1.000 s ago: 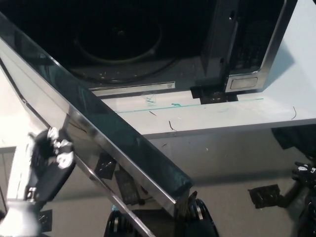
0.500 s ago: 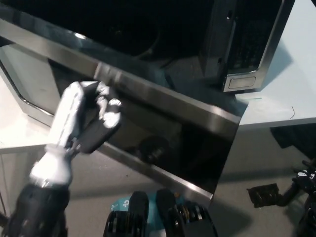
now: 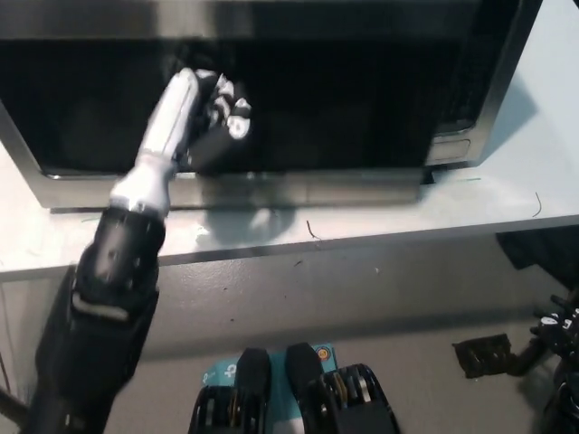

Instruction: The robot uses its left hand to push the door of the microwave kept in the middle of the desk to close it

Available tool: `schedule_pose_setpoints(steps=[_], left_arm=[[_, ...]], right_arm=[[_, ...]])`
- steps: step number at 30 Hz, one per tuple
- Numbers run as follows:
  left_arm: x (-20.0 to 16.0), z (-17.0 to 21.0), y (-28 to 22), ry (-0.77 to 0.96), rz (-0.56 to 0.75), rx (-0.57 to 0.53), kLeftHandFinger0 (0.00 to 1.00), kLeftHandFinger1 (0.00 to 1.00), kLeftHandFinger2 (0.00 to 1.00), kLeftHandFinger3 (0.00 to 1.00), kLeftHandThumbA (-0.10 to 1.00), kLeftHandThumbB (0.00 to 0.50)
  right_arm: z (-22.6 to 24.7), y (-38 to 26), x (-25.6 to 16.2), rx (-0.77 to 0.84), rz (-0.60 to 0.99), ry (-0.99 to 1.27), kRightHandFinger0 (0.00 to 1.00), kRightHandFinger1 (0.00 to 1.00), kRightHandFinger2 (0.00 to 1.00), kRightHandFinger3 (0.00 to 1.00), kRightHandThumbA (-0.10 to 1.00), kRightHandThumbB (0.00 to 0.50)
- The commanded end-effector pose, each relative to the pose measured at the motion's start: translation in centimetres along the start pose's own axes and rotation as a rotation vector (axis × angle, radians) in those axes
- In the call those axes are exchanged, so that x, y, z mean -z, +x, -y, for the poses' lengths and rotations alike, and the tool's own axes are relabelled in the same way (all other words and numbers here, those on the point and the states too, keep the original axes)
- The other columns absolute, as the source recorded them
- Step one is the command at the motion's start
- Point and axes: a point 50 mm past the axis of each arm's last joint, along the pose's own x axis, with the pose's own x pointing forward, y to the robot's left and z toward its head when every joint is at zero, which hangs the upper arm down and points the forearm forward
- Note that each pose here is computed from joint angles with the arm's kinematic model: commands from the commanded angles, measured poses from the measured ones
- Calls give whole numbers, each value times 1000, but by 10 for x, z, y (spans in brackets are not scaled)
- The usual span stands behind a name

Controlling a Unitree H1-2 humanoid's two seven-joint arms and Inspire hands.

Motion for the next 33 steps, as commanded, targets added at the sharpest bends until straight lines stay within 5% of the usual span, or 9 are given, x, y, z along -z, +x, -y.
schedule_pose_setpoints(steps=[1, 3, 9, 12, 14, 19, 28, 31, 33], left_arm=[[-12, -25, 39, 109, 127, -99, 23, 33, 145, 350, -100, 9], [-11, -32, 59, 129, 120, -129, 0, 13, 136, 360, -100, 22], [-18, -40, 79, 117, 103, -178, 73, 93, 228, 379, -100, 23], [-28, -36, 72, 102, 152, -182, 6, 32, 175, 360, -100, 16], [-35, -31, 54, 70, 171, -186, 0, 0, 130, 347, -100, 22], [-46, -27, -5, -26, 210, -203, 0, 0, 90, 298, -100, 0], [-51, -50, -109, -137, 193, -287, 3, 28, 142, 304, -100, 0], [-33, -64, -159, -155, 137, -320, 17, 37, 183, 326, -100, 0], [-21, -65, -181, -152, 93, -335, 42, 63, 196, 311, -100, 5]], right_arm=[[-2, 2, -15, -6, 59, 11, 379, 373, 485, 708, -100, 55], [-2, 1, -13, 0, 53, 28, 285, 289, 442, 703, -100, 59], [-2, -2, -11, -5, 51, 48, 287, 297, 433, 695, -100, 47], [-1, 1, -16, -4, 55, 43, 264, 275, 410, 694, -100, 50], [0, 1, -16, -14, 56, 62, 202, 216, 376, 687, -100, 45], [0, 2, -18, -18, 67, 9, 309, 310, 434, 700, -100, 36], [4, 5, -20, -6, 79, 3, 326, 328, 447, 681, -100, 55], [3, 5, -17, 3, 76, 23, 166, 198, 344, 622, -100, 60], [2, 5, -17, 3, 78, 11, 237, 263, 391, 621, -100, 51]])
